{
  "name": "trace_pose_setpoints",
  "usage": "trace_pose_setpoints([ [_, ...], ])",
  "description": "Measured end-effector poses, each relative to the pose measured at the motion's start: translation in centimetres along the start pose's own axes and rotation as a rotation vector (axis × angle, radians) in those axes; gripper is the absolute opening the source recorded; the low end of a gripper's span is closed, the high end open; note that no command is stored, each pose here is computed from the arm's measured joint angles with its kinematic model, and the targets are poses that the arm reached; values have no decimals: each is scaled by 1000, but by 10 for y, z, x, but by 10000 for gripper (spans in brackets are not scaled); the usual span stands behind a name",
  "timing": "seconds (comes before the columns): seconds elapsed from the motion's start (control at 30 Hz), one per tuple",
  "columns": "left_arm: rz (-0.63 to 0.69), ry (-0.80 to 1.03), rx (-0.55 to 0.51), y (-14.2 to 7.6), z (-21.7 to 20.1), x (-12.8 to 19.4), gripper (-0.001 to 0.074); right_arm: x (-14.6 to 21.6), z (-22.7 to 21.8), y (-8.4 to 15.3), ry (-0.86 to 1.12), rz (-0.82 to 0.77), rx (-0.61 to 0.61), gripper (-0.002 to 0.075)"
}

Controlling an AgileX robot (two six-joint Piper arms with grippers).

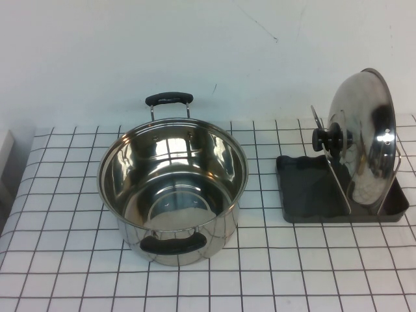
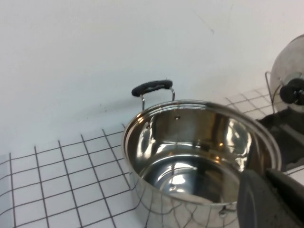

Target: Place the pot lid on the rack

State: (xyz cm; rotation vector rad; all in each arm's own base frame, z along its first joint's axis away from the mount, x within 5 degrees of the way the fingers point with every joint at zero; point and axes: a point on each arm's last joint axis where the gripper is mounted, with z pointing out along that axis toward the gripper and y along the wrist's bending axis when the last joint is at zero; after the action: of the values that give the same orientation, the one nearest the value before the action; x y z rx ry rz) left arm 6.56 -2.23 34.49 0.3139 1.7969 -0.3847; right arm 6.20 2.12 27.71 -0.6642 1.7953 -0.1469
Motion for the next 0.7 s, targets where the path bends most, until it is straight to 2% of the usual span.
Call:
trace_pose_setpoints([
  [0.1,31,12,-7,1,4,12,-1,15,6,6,24,11,-5,5],
  [0.27,50,35,-7,1,9,22,-1,18,8,7,27,15,-1,5],
  [0.5,50,37,-7,1,10,23,-1,19,8,14,35,66,-71,4],
  [0.7,50,37,-7,1,10,23,-1,18,8,14,31,75,-75,4],
])
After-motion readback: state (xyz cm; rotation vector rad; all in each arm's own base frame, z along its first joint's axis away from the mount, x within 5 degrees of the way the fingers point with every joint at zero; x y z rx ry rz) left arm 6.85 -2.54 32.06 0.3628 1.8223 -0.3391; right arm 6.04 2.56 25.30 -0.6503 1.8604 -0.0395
